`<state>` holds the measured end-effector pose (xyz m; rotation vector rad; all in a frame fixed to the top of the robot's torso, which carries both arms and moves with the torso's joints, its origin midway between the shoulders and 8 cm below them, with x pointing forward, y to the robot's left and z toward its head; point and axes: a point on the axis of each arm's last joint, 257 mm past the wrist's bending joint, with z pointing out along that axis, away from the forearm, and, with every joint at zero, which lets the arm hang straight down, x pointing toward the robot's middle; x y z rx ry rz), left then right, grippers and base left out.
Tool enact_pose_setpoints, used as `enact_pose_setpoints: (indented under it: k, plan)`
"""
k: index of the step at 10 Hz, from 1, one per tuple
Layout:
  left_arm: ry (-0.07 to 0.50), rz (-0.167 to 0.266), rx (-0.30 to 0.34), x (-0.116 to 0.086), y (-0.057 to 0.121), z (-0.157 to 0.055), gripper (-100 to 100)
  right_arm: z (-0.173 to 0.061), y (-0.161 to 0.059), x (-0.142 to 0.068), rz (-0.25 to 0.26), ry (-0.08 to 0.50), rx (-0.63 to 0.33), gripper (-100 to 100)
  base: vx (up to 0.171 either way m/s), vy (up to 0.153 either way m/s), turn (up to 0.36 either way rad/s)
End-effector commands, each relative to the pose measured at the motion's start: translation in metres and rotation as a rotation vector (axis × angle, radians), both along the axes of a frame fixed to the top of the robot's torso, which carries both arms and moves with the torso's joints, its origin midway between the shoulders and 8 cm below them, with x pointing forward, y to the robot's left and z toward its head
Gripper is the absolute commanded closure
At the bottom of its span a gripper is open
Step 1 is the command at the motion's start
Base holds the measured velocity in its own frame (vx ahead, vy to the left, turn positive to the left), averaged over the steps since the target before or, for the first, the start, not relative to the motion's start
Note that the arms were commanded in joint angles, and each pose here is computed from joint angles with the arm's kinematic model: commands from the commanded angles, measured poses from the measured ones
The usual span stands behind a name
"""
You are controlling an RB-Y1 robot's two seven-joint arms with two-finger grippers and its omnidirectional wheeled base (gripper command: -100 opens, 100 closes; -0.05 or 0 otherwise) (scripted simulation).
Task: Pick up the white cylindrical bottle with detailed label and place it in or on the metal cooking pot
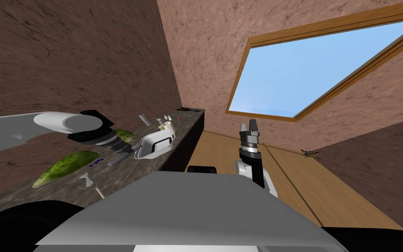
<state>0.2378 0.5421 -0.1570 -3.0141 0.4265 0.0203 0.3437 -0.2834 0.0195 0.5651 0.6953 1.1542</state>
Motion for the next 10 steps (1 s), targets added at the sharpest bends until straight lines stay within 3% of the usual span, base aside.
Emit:
enact_pose_setpoints:
  k: [1,6,7,8,9,10]
  plan:
    - [0.001,-0.031,-0.024,0.006,-0.02,0.012,100,0.0,0.0,0.0,0.0,0.0,0.0,0,0.198,-0.047,0.1]
    - [0.012,-0.116,-0.072,0.01,-0.063,0.033,100,0.0,0.0,0.0,0.0,0.0,0.0,0,0.187,-0.006,0.083]
    - [0.014,-0.129,-0.078,0.01,-0.068,0.036,100,0.0,0.0,0.0,0.0,0.0,0.0,0,0.185,-0.032,0.08]
    - [0.01,-0.12,-0.074,0.01,-0.063,0.033,100,0.0,0.0,0.0,0.0,0.0,0.0,0,0.081,-0.025,0.014]
    - [0.012,-0.121,-0.075,0.01,-0.064,0.033,-100,0.0,0.0,0.0,0.0,0.0,0.0,0,0.015,-0.005,-0.006]
    - [0.012,-0.122,-0.074,0.01,-0.064,0.033,-100,0.0,0.0,0.0,0.0,0.0,0.0,0,0.008,-0.002,0.0]
